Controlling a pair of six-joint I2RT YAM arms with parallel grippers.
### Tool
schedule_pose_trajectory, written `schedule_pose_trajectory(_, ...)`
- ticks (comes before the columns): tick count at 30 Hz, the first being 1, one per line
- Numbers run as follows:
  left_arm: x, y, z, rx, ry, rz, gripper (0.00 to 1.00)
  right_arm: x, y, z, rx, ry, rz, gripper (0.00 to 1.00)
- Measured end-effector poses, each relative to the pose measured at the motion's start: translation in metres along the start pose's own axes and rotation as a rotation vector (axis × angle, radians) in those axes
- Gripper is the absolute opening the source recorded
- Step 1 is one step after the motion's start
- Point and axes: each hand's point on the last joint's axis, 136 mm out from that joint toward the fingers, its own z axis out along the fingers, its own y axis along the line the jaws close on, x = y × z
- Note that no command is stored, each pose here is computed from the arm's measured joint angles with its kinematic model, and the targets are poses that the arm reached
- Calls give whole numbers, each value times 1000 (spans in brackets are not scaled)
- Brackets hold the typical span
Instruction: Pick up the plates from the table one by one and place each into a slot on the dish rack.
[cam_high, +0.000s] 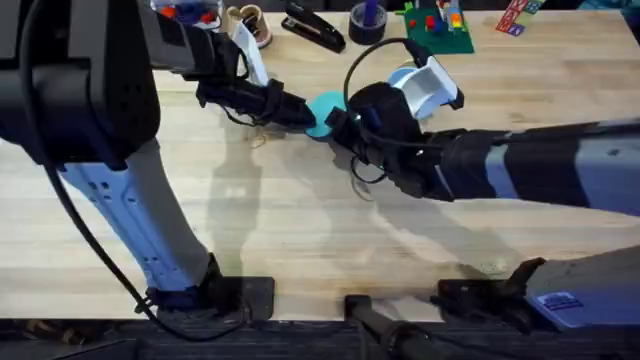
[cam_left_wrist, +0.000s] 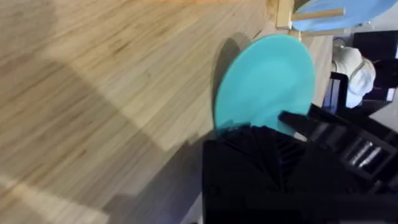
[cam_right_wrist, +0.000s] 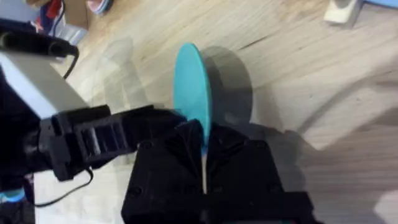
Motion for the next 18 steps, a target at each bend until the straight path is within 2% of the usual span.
schedule_pose_trajectory(6,2,1,-7,-9,-2,-24,40,-4,10,-14,-13,-20,-28,32)
schedule_pose_trajectory(9,-3,-7,-18,-36,-25,9,39,-12,17,-22,-31,-46,-31,32)
schedule_pose_trajectory(14,-16,-39,-47,-97,-88,112,39,-31,36,-45,-82,-94,-36,32)
schedule_pose_trajectory(18,-17,-68,-67,-137,-120,173,39,-42,39,-70,-81,-111,-53,32)
